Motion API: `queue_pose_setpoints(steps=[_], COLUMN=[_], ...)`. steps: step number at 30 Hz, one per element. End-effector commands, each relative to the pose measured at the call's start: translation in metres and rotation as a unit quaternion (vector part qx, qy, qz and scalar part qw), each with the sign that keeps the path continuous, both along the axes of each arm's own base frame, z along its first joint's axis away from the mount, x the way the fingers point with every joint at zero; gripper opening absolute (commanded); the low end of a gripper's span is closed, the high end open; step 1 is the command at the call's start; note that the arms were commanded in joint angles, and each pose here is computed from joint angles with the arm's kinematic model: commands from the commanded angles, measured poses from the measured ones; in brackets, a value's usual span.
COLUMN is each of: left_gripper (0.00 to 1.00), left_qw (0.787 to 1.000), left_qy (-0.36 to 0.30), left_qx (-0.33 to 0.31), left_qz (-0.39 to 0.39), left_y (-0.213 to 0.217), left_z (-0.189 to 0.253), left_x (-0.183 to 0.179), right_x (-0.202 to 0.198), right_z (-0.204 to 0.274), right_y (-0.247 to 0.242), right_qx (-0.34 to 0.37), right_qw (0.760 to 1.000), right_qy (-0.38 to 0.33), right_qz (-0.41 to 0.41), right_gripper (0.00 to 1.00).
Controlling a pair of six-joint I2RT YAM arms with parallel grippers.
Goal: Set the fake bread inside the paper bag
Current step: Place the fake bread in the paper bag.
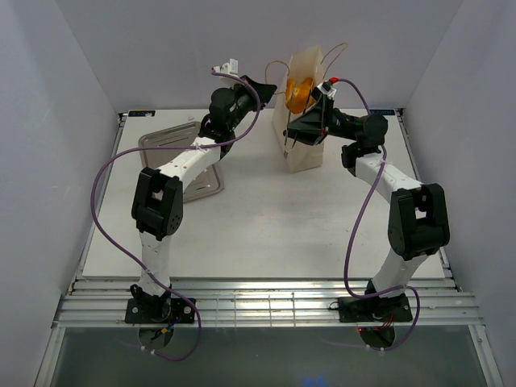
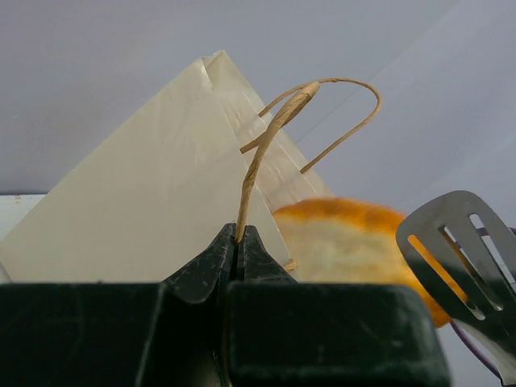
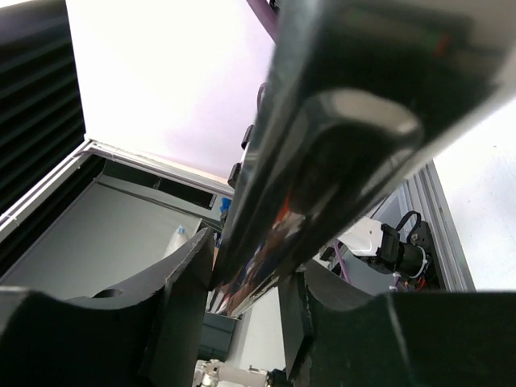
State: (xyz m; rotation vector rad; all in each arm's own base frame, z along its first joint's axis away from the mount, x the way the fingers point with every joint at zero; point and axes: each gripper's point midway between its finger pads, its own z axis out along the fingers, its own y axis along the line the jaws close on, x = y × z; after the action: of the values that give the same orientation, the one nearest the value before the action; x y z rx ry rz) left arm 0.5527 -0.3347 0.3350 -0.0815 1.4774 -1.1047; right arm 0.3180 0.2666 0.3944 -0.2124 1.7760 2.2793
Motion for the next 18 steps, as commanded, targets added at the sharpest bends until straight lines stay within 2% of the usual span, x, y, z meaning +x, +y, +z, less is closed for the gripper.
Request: queue_pose_setpoints(steps=[1, 7, 9, 12, 16, 17, 18], left_gripper=[0.00, 0.00, 0.00, 0.00, 0.00, 0.00, 0.00], left_qw=[0.999, 0.999, 0.999, 0.999, 0.999, 0.999, 0.999], left_qy=[-0.036, -0.037, -0.037, -0.036, -0.034, -0.032, -0.033], left_qx=[-0.017, -0.017, -0.017, -0.015, -0.015, -0.014, -0.014], left_qz=[0.000, -0.001, -0.002, -0.001, 0.000, -0.002, 0.000], left_y=[0.011, 0.011, 0.011, 0.010, 0.011, 0.011, 0.012], left_z=[0.050, 0.051, 0.051, 0.050, 0.048, 0.047, 0.047], left_x=[-0.018, -0.018, -0.018, -0.018, -0.018, -0.019, -0.019], right_x=[-0.019, -0.018, -0.019, -0.022, -0.034, -0.031, -0.037], right_z=[0.018, 0.012, 0.013, 0.010, 0.009, -0.006, -0.009], right_y=[-0.004, -0.003, -0.003, -0.003, -0.006, -0.005, -0.007], right_qx=[0.024, 0.014, 0.011, -0.009, -0.051, -0.081, -0.096], right_qw=[0.994, 0.994, 0.993, 0.991, 0.984, 0.991, 0.979], right_qy=[-0.110, -0.112, -0.120, -0.135, -0.169, -0.110, -0.178], right_qz=[-0.001, 0.002, 0.003, 0.000, -0.012, -0.009, -0.025], right_gripper=[0.43, 0.44, 0.42, 0.35, 0.32, 0.32, 0.31])
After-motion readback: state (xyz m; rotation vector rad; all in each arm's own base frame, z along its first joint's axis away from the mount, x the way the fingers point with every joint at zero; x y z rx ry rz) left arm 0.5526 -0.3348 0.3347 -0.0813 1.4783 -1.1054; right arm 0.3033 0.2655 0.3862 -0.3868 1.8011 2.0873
